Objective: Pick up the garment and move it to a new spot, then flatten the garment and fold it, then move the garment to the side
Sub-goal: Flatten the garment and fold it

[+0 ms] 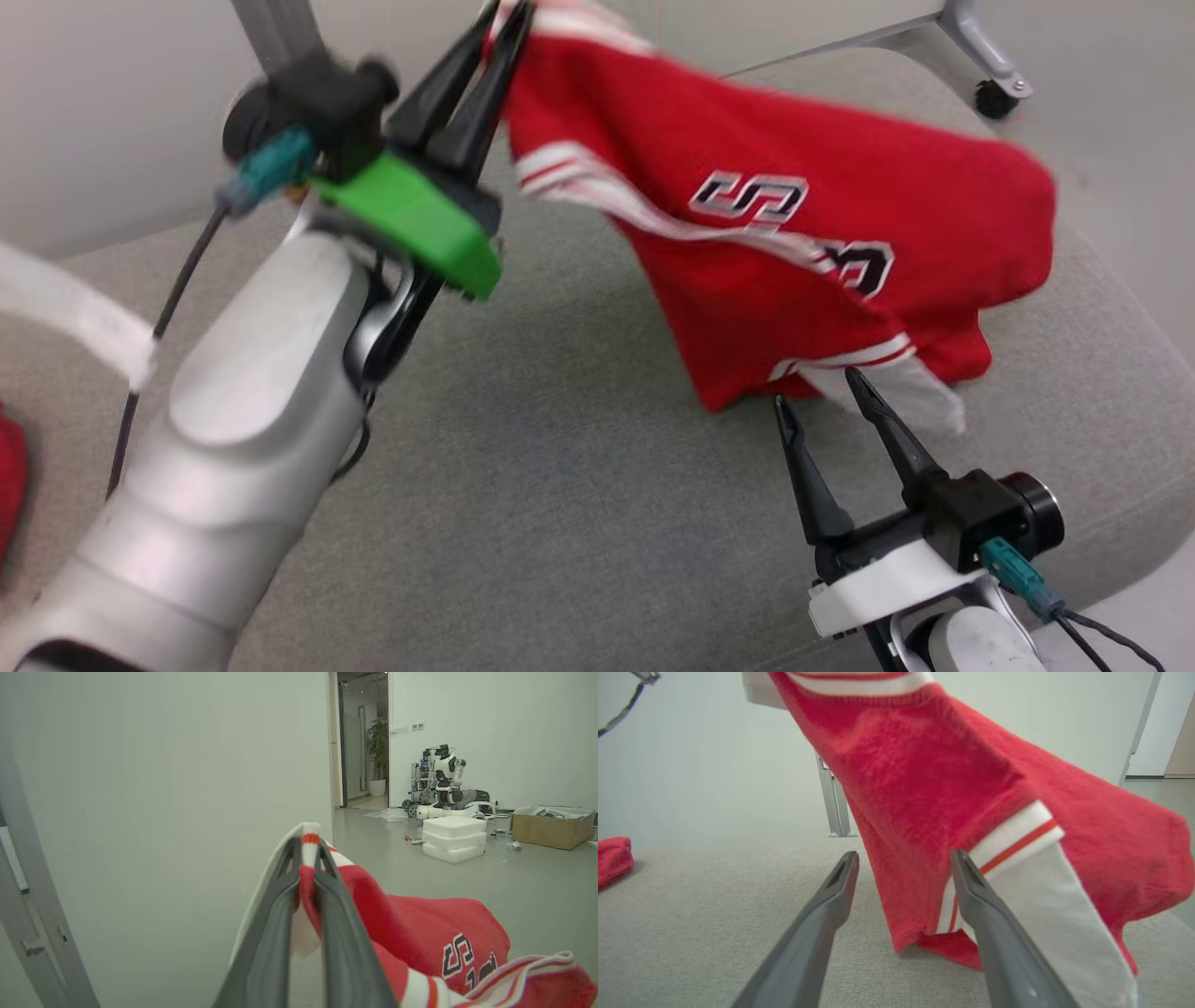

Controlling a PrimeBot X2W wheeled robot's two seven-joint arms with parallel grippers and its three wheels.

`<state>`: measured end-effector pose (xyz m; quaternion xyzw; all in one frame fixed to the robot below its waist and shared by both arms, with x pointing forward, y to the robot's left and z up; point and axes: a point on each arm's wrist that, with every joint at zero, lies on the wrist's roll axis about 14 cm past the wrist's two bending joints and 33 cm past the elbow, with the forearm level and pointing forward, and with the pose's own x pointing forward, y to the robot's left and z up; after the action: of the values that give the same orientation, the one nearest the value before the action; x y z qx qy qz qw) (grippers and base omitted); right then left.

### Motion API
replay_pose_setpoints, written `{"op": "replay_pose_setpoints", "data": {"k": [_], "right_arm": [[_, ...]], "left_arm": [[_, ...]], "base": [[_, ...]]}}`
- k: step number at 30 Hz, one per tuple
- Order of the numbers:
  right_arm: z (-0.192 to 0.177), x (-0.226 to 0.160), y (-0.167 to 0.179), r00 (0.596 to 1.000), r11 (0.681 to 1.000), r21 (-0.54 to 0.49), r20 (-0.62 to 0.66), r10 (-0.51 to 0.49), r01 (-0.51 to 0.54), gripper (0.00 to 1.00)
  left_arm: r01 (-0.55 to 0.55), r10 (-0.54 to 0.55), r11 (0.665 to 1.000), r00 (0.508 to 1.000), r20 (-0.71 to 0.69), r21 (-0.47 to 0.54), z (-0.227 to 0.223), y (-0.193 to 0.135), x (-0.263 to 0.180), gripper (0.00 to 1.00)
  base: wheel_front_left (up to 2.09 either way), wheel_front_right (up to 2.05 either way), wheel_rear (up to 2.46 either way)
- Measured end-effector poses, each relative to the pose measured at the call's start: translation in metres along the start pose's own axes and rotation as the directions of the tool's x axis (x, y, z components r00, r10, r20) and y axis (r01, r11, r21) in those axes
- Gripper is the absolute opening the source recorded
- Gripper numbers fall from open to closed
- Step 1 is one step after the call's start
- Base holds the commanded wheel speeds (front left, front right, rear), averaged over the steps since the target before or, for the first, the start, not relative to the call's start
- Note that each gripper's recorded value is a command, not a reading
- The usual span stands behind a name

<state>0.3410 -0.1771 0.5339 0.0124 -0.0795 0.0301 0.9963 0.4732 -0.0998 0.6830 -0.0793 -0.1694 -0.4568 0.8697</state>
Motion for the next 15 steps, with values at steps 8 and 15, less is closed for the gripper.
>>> {"op": "replay_pose_setpoints", "data": {"k": [8, 15], "right_arm": [[-0.021, 0.014, 0.02, 0.996, 0.997, 0.0, -0.055, 0.072, -0.072, 1.0], [-0.02, 0.04, 0.041, 0.989, 0.989, 0.022, -0.034, 0.146, -0.145, 1.0]], "left_arm": [[-0.315, 0.298, 0.949, 0.922, -0.247, -0.032, -0.09, 0.077, -0.122, 0.0], [-0.399, 0.39, 0.914, 0.825, -0.408, 0.067, -0.134, 0.114, -0.179, 0.0]], "base": [[0.0, 0.0, 0.0], [0.0, 0.0, 0.0]]}}
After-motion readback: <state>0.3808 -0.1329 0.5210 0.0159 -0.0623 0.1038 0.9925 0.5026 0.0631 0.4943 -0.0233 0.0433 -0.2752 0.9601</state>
